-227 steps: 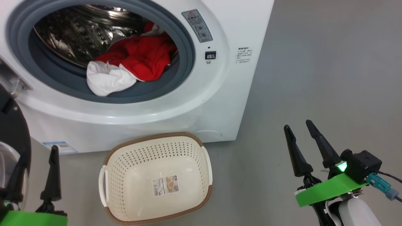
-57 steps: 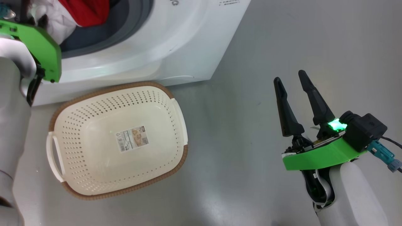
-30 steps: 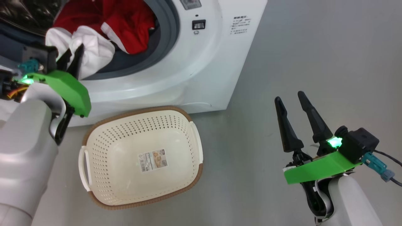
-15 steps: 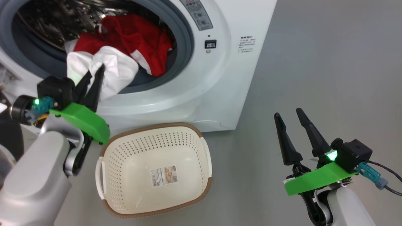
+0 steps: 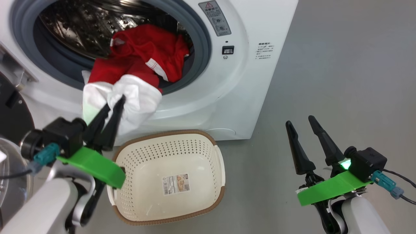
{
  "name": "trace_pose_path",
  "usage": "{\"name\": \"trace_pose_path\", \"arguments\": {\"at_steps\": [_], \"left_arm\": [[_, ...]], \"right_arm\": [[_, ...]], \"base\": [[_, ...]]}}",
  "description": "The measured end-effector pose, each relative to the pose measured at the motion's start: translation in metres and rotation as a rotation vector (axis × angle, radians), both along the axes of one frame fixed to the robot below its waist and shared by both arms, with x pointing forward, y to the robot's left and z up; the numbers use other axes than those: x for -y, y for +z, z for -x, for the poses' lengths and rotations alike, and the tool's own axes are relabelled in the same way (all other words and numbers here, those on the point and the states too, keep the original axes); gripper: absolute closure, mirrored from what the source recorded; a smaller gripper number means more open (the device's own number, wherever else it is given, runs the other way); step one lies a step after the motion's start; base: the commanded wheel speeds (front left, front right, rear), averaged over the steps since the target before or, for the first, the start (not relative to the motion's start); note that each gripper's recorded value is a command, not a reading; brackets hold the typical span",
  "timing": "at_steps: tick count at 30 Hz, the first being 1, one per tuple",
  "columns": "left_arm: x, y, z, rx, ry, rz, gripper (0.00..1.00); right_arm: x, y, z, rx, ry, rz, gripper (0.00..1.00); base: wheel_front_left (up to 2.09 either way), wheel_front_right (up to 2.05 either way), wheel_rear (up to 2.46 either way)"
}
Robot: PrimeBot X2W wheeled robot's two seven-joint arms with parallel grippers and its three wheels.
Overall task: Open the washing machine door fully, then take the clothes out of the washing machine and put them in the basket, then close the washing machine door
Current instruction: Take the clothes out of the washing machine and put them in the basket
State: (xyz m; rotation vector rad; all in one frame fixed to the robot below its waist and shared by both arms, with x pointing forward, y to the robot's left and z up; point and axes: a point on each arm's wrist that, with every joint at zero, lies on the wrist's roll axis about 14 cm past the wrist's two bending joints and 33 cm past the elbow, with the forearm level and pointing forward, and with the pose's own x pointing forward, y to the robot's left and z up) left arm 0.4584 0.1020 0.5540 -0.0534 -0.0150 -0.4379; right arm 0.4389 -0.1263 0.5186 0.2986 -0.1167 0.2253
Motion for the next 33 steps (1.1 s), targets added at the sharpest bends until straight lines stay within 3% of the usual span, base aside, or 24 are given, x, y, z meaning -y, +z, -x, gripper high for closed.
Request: {"name": "trace_pose_path", "arguments": {"at_steps": [8,15,20,33], "left_arm": [[0.007,-0.011,0.017,-0.037,-0.021,0.038,1.0],[-0.006,0.041,0.021,0.111,0.002,0.057,1.0],[-0.007,0.054,0.026,0.13,0.008,0.053,1.0],[-0.008,-0.023,0.024,-0.031,0.038,0.08,1.0]], "right_arm": [[0.005,-0.008,-0.003,-0.018,-0.014,0.0,0.0],[0.007,-0.008,-0.004,-0.017,-0.02,-0.001,0.0],[0.004,-0.006,-0.003,-0.012,-0.014,-0.005,0.0],[0.007,-0.011,-0.003,-0.027,-0.023,-0.003,0.0]], "base": [[0.0,0.0,0.0],[0.0,0.0,0.0],[0.0,0.0,0.0],[0.0,0.0,0.0]]}}
